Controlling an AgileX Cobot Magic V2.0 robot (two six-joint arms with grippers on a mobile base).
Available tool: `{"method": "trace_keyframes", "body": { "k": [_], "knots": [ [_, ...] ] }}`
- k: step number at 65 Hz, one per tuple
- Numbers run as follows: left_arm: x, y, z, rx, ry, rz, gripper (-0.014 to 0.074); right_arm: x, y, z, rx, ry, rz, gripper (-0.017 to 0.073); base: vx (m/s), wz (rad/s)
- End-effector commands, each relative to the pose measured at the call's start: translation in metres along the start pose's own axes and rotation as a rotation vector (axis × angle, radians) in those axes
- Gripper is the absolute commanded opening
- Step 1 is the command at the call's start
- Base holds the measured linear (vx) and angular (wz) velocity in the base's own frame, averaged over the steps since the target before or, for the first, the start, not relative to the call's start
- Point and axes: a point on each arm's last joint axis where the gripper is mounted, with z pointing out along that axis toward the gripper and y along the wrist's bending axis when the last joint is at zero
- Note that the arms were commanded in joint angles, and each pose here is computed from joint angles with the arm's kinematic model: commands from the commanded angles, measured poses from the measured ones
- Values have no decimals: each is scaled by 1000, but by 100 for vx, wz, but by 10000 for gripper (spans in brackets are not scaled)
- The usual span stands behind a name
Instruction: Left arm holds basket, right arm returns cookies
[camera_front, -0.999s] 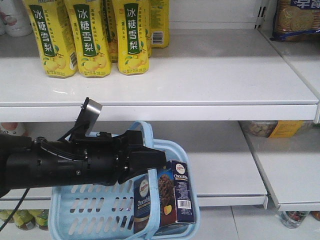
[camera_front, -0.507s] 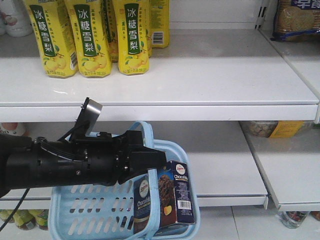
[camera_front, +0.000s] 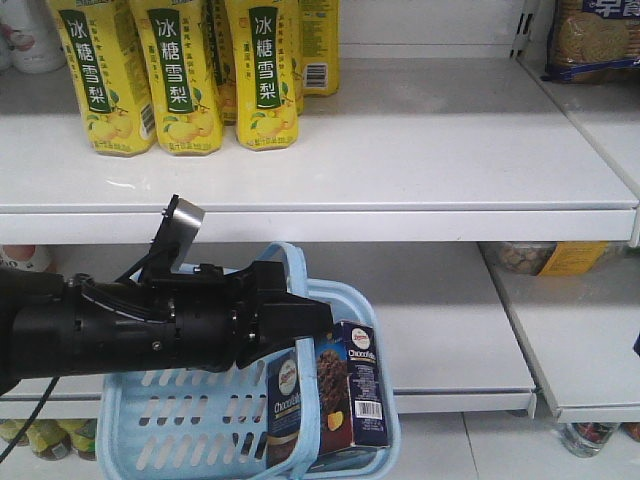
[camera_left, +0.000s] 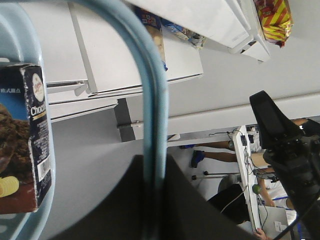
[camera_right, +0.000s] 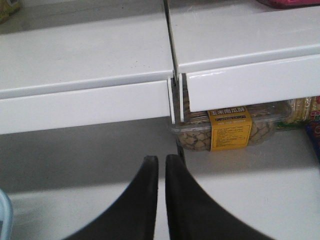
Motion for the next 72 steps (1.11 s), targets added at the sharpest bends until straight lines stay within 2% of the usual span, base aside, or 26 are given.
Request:
{"method": "trace_keyframes", "body": {
  "k": [1, 18, 27, 34, 44, 48, 52, 56, 60, 65, 72],
  "knots": [
    [-8, -26, -9, 119, -58, -26, -6, -18, 3, -2, -17, -102, -4, 66, 0, 0],
    [-8, -26, -9, 119, -58, -26, -6, -17, 3, -2, -24, -88, 36, 284, 0, 0],
    [-8, -26, -9, 119, -58, -26, -6, -17, 3, -2, -24, -88, 37, 401, 0, 0],
    [-8, -26, -9, 119, -58, -26, -6, -17, 3, -2, -24, -88, 37, 459, 0, 0],
    [-8, -26, -9, 119, -58, -26, -6, -17, 4, -2, -29, -87, 56, 490, 0, 0],
    [-8, -26, -9, 119, -58, -26, -6, -17, 4, -2, -41, -85, 110, 490, 0, 0],
    [-8, -26, -9, 119, -58, -26, -6, -16, 6, 0, -56, -70, 187, 490, 0, 0],
    [-8, -26, -9, 119, -58, -26, -6, -13, 7, 4, -68, -26, 268, 490, 0, 0],
    [-8, -26, -9, 119, -58, -26, -6, -8, 10, 10, -81, 35, 318, 489, 0, 0],
    [-8, -26, -9, 119, -58, -26, -6, -3, 19, 19, -133, 137, 308, 489, 0, 0],
    [-8, -26, -9, 119, -58, -26, -6, -3, 41, 28, -250, 264, 254, 489, 0, 0]
  ]
}}
